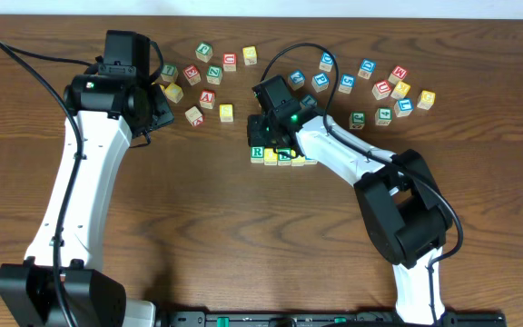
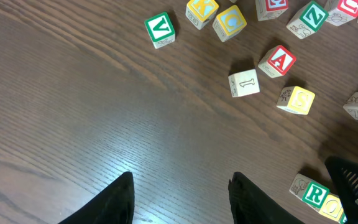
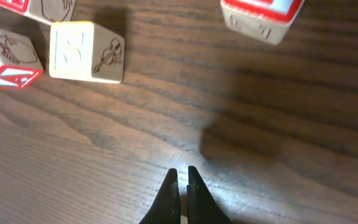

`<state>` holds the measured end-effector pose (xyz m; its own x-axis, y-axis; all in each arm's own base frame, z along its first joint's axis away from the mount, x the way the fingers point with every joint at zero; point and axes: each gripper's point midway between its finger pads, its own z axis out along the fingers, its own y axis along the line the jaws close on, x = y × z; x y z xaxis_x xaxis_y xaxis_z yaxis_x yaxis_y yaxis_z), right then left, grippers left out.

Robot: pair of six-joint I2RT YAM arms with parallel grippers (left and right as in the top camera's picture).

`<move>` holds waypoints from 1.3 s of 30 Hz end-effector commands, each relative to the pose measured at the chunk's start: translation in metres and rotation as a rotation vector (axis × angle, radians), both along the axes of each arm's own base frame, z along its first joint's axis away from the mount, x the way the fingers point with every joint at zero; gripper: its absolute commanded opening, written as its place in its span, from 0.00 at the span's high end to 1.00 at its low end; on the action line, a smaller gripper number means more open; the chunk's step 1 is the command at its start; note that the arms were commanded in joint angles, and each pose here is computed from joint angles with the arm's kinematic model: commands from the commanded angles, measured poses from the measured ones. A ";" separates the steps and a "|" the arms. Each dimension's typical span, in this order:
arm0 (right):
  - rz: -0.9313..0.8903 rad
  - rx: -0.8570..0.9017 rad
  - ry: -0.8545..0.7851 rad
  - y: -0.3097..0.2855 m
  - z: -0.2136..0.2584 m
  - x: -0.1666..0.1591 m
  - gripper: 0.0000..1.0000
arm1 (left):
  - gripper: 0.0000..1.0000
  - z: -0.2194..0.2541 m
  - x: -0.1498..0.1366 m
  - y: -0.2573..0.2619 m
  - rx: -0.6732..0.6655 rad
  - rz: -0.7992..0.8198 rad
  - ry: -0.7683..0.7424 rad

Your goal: Spell out ROBOT

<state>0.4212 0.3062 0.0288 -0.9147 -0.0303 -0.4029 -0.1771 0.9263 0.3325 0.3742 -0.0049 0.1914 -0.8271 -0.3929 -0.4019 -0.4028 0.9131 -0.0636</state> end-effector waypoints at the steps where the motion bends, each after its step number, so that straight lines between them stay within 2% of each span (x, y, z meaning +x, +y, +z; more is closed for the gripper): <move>1: 0.001 0.008 0.038 0.007 -0.010 -0.007 0.99 | 0.51 -0.004 -0.001 0.000 0.006 -0.006 0.012; 39: 0.013 0.006 0.091 0.006 -0.015 -0.018 0.99 | 0.51 -0.004 -0.001 0.000 0.006 -0.006 0.012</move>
